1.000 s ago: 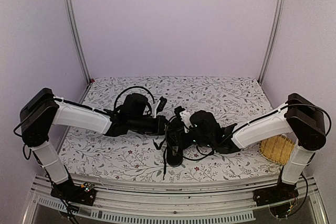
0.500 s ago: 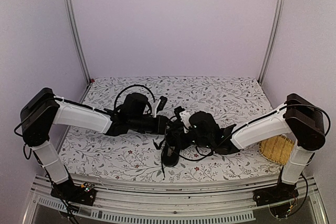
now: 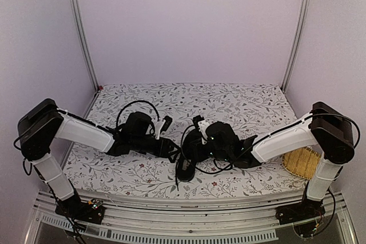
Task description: Tie the shoes
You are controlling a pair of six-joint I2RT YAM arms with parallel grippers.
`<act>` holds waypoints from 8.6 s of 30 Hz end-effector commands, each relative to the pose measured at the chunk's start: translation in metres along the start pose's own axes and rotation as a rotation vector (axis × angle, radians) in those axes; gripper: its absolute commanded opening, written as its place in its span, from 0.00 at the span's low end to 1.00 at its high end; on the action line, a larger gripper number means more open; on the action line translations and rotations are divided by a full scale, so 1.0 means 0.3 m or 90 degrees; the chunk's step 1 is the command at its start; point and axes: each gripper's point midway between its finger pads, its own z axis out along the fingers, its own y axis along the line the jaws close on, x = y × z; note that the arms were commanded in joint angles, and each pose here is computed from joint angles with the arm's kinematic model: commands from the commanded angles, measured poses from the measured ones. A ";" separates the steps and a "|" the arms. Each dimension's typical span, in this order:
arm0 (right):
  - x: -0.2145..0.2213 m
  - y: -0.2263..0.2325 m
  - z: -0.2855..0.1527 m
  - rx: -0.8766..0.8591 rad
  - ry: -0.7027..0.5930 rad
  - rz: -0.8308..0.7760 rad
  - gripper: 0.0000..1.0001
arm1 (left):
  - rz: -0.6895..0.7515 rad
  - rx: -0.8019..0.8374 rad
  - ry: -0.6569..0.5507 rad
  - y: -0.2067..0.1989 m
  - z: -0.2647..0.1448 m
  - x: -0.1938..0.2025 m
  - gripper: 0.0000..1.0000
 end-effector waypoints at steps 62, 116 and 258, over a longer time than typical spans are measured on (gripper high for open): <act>-0.066 0.027 0.004 -0.065 0.034 0.064 0.02 | -0.110 -0.035 0.011 -0.332 -0.069 0.166 0.43; -0.132 0.058 -0.060 -0.110 0.000 0.042 0.25 | -0.167 0.123 -0.095 -0.176 0.023 -0.192 0.00; 0.315 0.103 -0.107 -0.107 0.300 0.244 0.02 | -0.138 0.065 0.090 -0.195 0.006 0.464 0.00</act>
